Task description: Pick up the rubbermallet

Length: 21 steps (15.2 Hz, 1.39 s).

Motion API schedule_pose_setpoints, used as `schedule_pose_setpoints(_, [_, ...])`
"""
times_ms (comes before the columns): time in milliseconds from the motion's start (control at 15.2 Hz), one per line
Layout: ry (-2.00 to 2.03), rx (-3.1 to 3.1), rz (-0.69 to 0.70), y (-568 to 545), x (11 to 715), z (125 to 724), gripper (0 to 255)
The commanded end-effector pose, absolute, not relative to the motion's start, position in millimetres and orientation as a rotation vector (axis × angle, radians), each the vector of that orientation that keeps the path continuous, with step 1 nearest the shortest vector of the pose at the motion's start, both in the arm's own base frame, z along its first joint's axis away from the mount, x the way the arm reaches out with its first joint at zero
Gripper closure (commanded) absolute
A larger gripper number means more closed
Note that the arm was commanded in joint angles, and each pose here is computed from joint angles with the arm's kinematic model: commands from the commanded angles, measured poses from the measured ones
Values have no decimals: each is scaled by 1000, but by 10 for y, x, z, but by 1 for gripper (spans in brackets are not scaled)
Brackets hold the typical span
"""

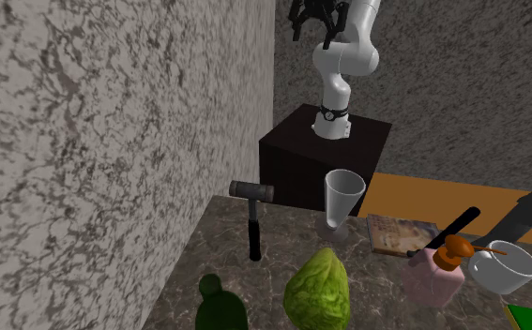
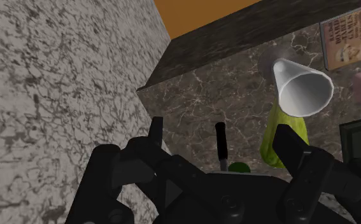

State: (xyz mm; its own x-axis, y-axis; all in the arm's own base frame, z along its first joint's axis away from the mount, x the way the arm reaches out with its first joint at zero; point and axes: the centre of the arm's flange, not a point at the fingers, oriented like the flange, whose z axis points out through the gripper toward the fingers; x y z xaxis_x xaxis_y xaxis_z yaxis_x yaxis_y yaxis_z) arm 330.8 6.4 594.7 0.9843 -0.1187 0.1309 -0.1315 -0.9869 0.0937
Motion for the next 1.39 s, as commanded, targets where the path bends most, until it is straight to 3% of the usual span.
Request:
schedule_pose_setpoints(0, [-191, 3027, 190, 64, 3308, 5947, 0])
schedule_pose_setpoints(1320, [-1057, 2860, 130, 888, 5524, 4642, 0])
